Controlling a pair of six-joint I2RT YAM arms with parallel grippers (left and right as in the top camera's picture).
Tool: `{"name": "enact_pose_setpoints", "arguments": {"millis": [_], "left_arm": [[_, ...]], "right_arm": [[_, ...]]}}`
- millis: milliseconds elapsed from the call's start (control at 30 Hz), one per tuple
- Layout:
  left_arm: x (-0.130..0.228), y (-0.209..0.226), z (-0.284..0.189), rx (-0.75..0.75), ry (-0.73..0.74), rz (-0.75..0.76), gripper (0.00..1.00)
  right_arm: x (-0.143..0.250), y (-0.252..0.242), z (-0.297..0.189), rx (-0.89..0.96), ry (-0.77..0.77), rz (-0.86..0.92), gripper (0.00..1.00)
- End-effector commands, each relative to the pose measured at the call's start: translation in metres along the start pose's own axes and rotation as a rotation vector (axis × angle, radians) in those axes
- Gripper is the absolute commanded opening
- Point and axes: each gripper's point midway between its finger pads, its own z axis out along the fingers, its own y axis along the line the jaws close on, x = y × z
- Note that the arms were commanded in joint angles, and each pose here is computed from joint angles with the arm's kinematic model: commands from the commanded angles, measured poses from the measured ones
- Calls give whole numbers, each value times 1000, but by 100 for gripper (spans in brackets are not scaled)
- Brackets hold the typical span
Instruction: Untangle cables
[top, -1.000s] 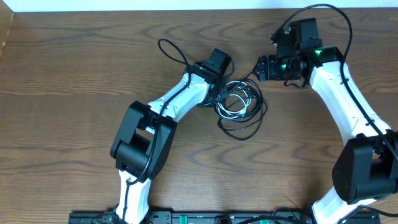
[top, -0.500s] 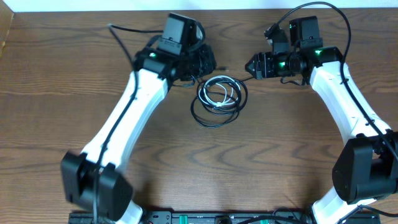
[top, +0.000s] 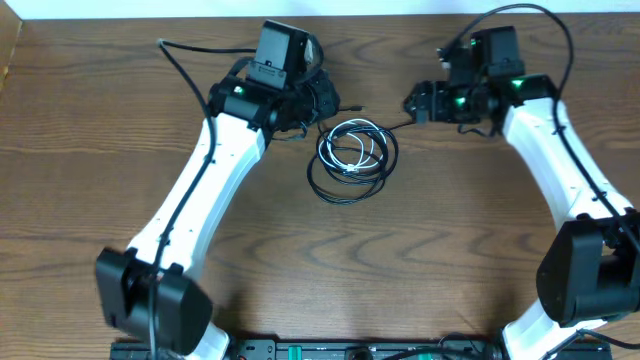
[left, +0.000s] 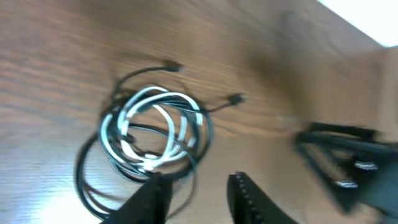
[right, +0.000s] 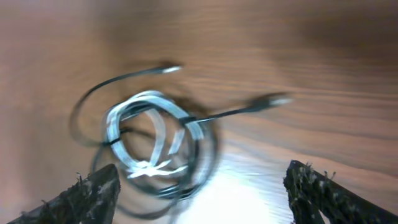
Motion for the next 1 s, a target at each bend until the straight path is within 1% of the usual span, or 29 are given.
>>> {"name": "enact_pose_setpoints", "arguments": {"millis": [0,100,167,267,467,500,533,567,633,667,700,767,867,900,967], "left_arm": [[7,36,40,-136,36,-29,53],[19,47,69,-173,91,-30,54],[26,53,83,-193,117,-30,53],[28,69,103,-250,118,-28,53],[37,83,141,-264,149,-31,53],[39,84,144,-264,156,-32,50],[40,85,145,-265,158,-32,44],[39,84,145,-264,157,-32,34],[35,82,143,-254,144,-31,25],[29,78,139,-244,129,-31,13],[26,74,136,-231,122,-27,8],[18,60,125,-181,108,2,7],[-2,16,93,-26,46,139,7],[-13,-6,74,50,-4,210,8],[-24,-31,43,125,-74,288,7]], "right_arm": [[-14,-46,-12,122,-51,92,83],[-16,-55,-15,132,-57,110,83],[-15,-54,-15,131,-51,90,84],[-13,-52,-14,129,-44,79,84],[-11,-42,-10,117,-35,49,84],[-11,-41,-10,117,-34,48,84],[-10,-40,-10,116,-32,47,84],[-10,-40,-10,115,-31,47,84],[-10,-40,-10,114,-31,47,84],[-10,-40,-10,114,-31,47,84],[-10,-40,-10,114,-31,47,84],[-10,-38,-9,107,-30,46,84],[-9,-33,-9,79,-25,25,82],[-9,-29,-9,55,-23,2,82],[-9,-24,-8,24,-22,-17,82]]}}
